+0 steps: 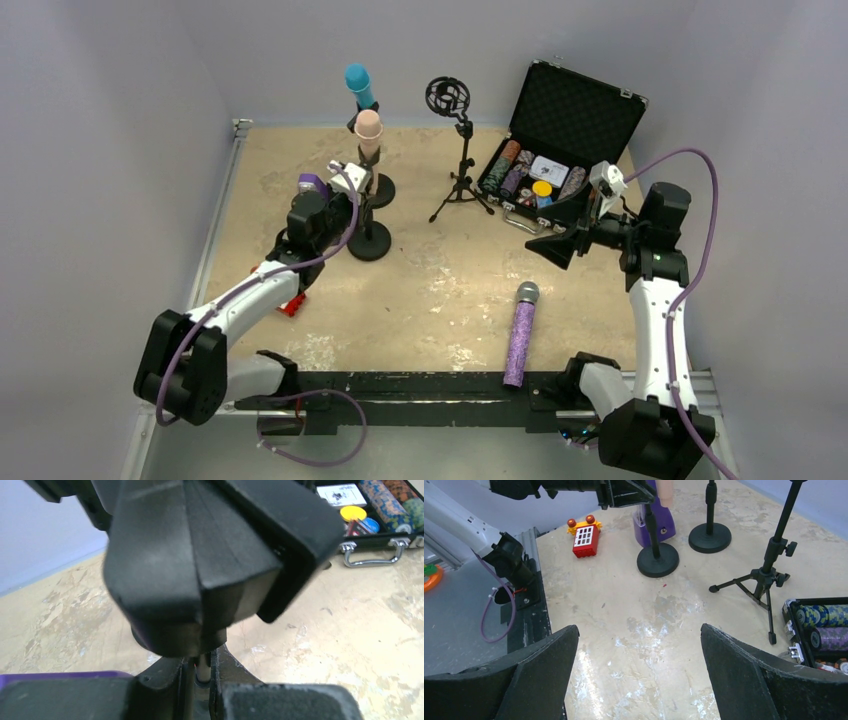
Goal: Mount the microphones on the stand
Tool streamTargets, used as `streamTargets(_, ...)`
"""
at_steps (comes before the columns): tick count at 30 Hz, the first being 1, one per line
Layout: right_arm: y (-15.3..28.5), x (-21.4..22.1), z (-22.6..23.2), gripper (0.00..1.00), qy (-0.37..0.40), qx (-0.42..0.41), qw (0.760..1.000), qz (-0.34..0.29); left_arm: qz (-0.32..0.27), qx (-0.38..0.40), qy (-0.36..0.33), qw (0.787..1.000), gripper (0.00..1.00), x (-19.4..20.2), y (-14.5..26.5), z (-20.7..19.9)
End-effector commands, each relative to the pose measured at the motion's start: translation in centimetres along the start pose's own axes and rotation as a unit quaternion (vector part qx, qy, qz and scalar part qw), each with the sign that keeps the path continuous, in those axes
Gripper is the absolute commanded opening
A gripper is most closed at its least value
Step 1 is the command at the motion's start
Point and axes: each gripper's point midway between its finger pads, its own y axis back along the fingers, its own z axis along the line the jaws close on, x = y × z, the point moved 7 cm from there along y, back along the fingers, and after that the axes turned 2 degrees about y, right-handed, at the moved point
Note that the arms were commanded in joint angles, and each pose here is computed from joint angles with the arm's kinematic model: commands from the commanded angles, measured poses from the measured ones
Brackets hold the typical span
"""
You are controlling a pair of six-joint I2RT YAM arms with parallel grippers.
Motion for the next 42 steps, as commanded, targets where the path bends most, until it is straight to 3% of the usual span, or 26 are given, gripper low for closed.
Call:
streamTargets(1, 0.0, 0.2, 0.0, 0.96, 0.006, -0.012, 1.000, -0.004, -0.110, -0.021, -0.021, 0.993, 0.00, -4.9, -1.5, 2.2)
streamTargets(11, 0.0, 0.4, -0.2, 0.96, 0.005, -0.008, 1.000, -0.002, -0.083, -0.032, 0.006, 0.996, 0.03, -2.8, -2.2, 3.4)
streamTargets(17, 0.0, 0.5, -0.3, 0.96, 0.006, -0.003, 1.000, 0.000, -0.062, -0.050, 0.035, 0.996, 0.55, -2.1, -0.3, 3.1)
streamTargets(24, 0.0, 0.6, -0.5, 0.96, 0.007, 0.000, 1.000, 0.001, -0.052, -0.068, 0.097, 0.992, 0.84, -2.0, 3.8, 2.2)
streamTargets(33, 0.0, 0.6, -0.6, 0.96, 0.007, 0.001, 1.000, 0.002, -0.019, -0.054, 0.193, 0.980, 0.99, -2.9, 9.8, -0.2)
streamTargets(36, 0.0, 0.7, -0.6, 0.96, 0.008, 0.003, 1.000, 0.003, 0.008, -0.071, 0.267, 0.961, 0.99, -3.7, 11.5, -0.8)
streamTargets(42, 0.0, 0.6, -0.5, 0.96, 0.013, 0.004, 1.000, 0.003, 0.022, 0.036, 0.310, 0.950, 0.99, -5.6, 12.7, -3.7)
